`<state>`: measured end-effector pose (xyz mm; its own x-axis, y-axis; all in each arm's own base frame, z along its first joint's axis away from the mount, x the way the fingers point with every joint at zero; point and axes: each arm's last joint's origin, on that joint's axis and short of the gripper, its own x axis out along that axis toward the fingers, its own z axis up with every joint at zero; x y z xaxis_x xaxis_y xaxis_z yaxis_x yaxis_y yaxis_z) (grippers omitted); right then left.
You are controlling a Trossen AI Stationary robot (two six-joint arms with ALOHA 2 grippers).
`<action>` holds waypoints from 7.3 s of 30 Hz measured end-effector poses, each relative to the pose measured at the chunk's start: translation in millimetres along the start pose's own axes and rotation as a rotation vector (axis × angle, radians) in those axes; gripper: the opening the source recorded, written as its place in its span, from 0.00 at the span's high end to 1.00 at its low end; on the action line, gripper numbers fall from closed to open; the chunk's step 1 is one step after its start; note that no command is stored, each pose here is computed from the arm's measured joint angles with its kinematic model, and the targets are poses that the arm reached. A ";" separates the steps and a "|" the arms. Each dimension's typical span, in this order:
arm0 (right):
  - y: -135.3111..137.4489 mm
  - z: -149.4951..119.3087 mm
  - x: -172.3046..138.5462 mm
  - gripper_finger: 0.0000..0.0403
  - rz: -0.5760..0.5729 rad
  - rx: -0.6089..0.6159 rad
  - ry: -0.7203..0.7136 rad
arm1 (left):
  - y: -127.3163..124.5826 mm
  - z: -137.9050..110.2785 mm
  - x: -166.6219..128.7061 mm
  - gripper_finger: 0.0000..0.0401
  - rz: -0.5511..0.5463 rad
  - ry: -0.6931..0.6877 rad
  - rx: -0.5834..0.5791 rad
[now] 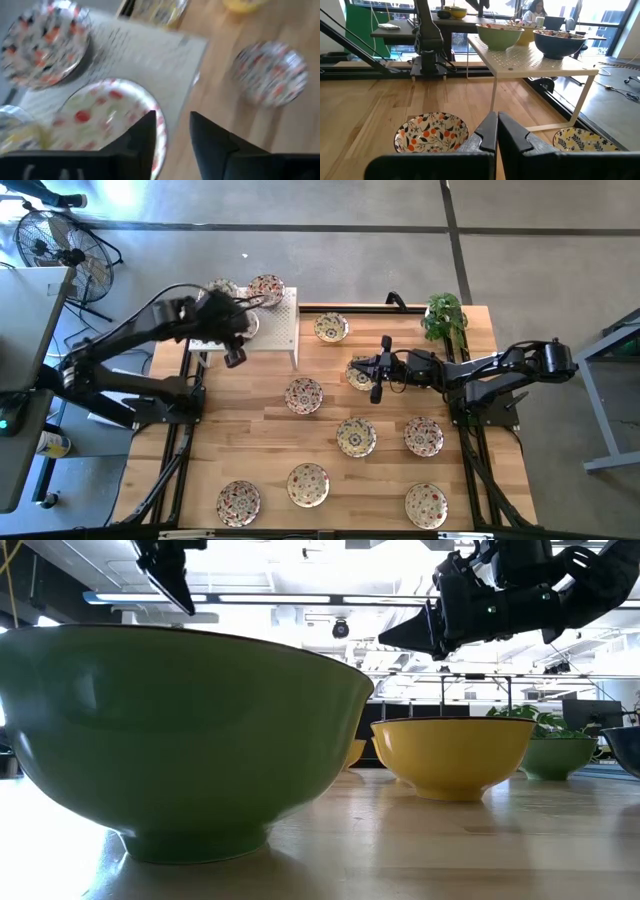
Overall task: Pick & Place Mini bowls
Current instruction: Stack the yellow patterned bowl on top of the yellow patterned bowl on the shelf
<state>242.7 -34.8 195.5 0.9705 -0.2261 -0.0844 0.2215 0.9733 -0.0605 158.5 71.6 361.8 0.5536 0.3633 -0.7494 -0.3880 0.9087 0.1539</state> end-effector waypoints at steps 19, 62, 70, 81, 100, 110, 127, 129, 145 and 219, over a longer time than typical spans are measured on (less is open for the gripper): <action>-1.6 4.6 0.1 1.00 -0.054 0.018 -0.036 | -15.8 -35.3 10.9 0.99 -0.184 -0.457 0.001; 27.3 -7.7 -4.2 0.49 0.127 -0.347 0.882 | -97.3 -89.6 89.4 1.00 -0.335 -0.629 -0.002; 28.5 -34.2 10.5 0.54 0.149 -0.504 0.974 | -101.1 -87.0 96.8 1.00 -0.340 -0.619 -0.023; 21.2 -49.8 22.3 0.93 0.152 -0.533 1.018 | -102.4 -87.5 96.6 1.00 -0.438 -0.578 -0.173; 72.0 51.0 68.9 0.98 0.388 -0.919 0.793 | -102.5 -68.8 80.2 0.64 -0.668 -0.363 -0.775; 101.1 57.1 133.0 0.98 0.461 -1.066 0.844 | -100.9 -56.6 74.7 0.55 -0.462 -0.146 -0.828; 137.8 70.7 158.5 0.98 0.494 -1.211 0.725 | -101.3 -32.2 76.9 0.55 -0.354 0.041 -0.913; 141.6 72.6 159.1 0.98 0.474 -1.224 0.700 | -97.9 -32.6 78.4 0.56 -0.359 0.064 -0.925; 150.3 80.2 161.8 0.82 0.448 -1.194 0.605 | -96.3 -40.5 83.5 0.97 -0.356 0.176 -0.872; 66.1 69.7 5.8 1.00 0.221 -0.606 0.500 | 189.9 11.4 -1.1 0.97 0.408 0.289 -1.053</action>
<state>269.6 31.0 260.3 0.7964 -0.1620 -0.5827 -0.1994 0.8393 -0.5058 92.6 246.1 399.1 0.1104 0.4061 -0.9071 -0.9936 0.0662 -0.0913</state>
